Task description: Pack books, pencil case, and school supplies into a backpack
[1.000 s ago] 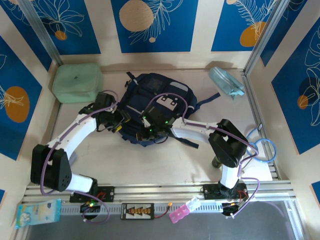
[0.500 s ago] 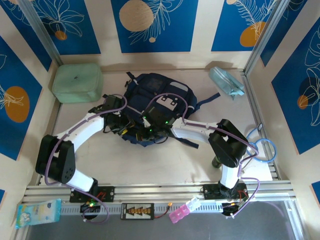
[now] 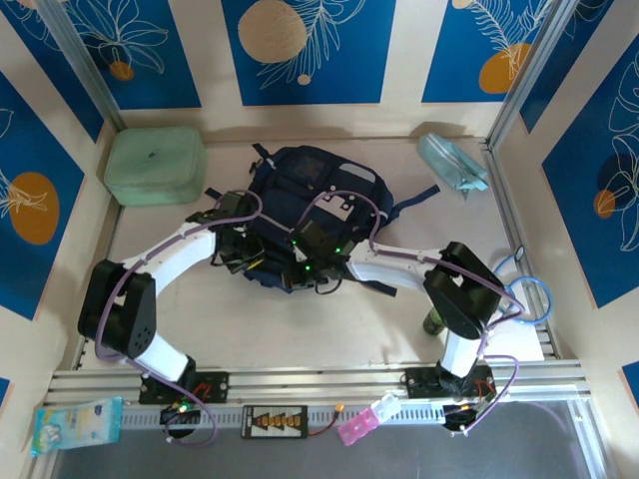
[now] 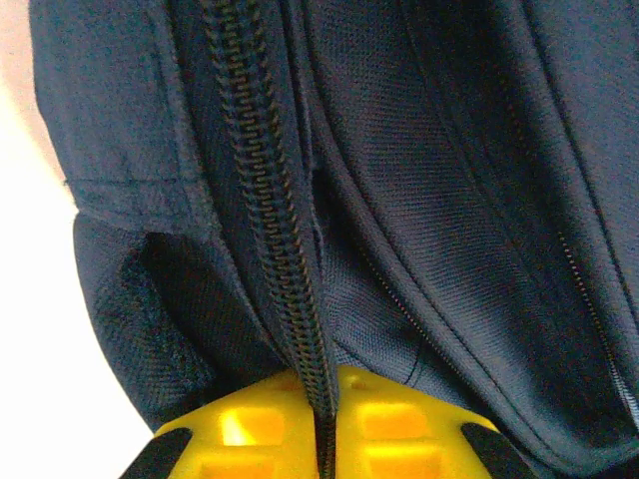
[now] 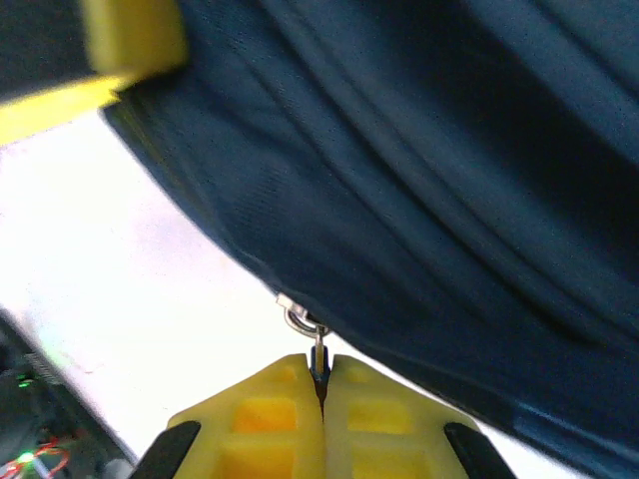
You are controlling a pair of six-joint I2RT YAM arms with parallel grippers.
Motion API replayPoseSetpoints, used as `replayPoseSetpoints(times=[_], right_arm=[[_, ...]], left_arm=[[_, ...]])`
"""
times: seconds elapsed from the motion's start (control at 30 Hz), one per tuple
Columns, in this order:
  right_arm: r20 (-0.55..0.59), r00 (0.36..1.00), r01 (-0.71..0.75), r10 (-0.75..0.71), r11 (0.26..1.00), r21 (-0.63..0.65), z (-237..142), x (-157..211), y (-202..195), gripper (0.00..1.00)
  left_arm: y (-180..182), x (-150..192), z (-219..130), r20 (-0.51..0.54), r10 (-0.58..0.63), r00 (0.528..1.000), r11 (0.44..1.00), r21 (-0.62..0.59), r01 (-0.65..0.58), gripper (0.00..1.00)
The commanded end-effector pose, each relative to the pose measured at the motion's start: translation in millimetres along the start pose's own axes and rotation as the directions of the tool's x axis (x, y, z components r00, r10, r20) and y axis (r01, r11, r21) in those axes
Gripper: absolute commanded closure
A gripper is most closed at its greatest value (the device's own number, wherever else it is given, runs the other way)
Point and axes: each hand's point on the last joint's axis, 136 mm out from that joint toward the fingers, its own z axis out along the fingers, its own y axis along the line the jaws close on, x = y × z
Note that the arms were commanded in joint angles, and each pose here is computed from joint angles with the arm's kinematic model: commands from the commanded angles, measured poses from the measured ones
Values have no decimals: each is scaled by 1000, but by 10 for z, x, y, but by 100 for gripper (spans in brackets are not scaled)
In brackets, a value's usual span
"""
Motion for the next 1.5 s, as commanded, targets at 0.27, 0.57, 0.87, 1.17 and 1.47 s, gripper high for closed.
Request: replayPoseSetpoints(times=[0.27,0.57,0.87,1.17,1.47], right_arm=[[55,998,-56,42,956,289,-494,256,-689,100],[144,977,-205,157,876,437,-758,145,-1330,100],[200,975,-186,102,865,466,-1014,-407,-1878,100],[246,942,-324,230,815,480,-1179,-557,-2491,100],[245,928,-365,280,815,449,-1206,-727,-2621,96]], left_arm=[[91,-100,-38,36,48,998,996,-77,-45,98],[116,-100,-97,40,72,997,994,-91,-68,100],[132,-55,-74,17,88,996,992,-90,-86,100],[162,14,-73,-9,112,994,990,-86,-113,100],[107,61,-189,-39,160,986,985,-65,-163,100]])
